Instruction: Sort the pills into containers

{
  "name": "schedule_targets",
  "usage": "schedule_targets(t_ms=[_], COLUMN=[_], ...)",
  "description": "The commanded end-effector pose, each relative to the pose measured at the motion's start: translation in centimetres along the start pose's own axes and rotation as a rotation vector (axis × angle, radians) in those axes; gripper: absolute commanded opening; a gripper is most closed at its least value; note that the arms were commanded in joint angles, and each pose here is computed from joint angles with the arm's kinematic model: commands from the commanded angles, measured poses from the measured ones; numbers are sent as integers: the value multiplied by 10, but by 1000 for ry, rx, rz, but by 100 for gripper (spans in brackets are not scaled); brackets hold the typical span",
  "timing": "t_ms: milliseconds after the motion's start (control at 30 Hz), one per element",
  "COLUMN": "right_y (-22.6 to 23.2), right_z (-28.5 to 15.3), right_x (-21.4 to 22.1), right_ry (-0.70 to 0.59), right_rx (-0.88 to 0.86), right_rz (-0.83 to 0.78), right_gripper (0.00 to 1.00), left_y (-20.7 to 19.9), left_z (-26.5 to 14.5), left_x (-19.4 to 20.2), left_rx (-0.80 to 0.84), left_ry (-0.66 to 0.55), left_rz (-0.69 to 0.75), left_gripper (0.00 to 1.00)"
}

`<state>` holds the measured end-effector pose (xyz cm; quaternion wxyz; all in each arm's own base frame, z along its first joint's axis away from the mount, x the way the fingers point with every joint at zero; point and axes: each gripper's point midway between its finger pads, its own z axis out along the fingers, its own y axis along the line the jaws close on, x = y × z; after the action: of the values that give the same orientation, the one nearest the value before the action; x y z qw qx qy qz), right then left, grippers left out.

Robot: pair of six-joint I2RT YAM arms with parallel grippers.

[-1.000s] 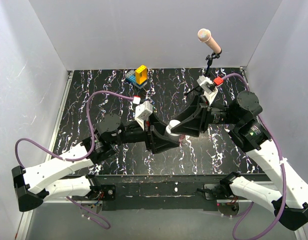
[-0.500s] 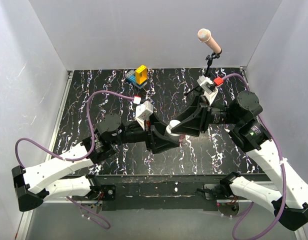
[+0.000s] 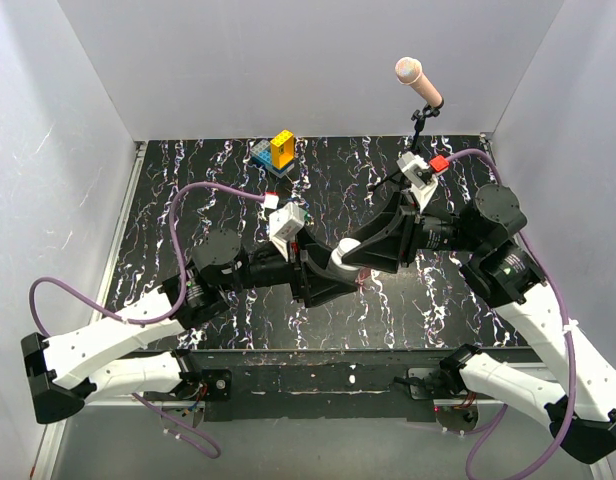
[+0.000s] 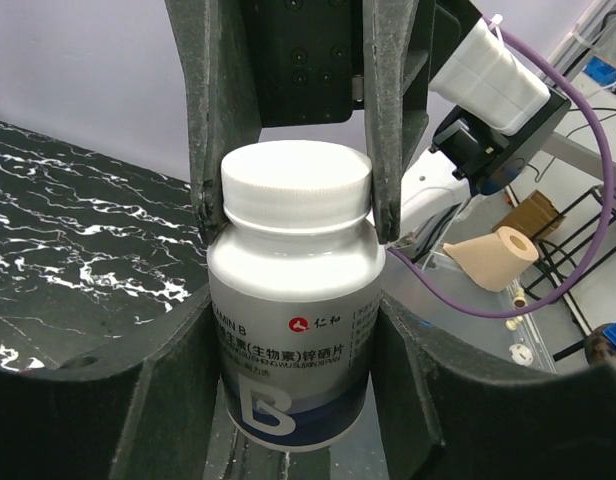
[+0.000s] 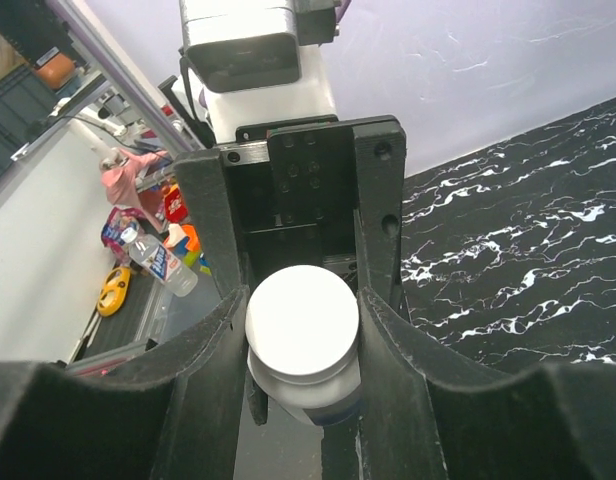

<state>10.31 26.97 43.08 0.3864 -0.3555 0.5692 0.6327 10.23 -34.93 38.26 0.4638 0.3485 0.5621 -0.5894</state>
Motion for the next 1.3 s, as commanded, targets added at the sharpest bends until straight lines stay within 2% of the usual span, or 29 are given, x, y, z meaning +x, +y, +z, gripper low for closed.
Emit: schedule_targets(t_ms=[0,33,67,233,633,833,967,1267], right_y=[-7,-6,-7,-10,-17,-40,-56,-99], right_z=[-5,-6,-6,-6,-7,-8,-9,-14], right_x=[-4,-4,-5,-4,-2,11,24,50], right_ry=[-36,-39,-41,-41,-35,-12,6,43], right_rx=[75,77,82,94,126,210,258,397], right_rz=[-17,-20,-19,-19,-22,-5,7,11], right_gripper=[1,1,1,1,1,1,1,1], left_y=[2,2,3,3,8,23,36,42], left_z=[-14,-15,-16,-17,-22,-32,-40,-43], left_x=[-28,-28,-27,-27,-26,-31,-24,-20], left_rx=[-63,-68,-74,-80,-115,-221,-302,-338], left_ry=[-100,-100,-97,-96,-94,-105,-55,-28], left_rz=[45,45,42,46,51,72,82,94], left_gripper=[55,61,72,98,98,98,98,98])
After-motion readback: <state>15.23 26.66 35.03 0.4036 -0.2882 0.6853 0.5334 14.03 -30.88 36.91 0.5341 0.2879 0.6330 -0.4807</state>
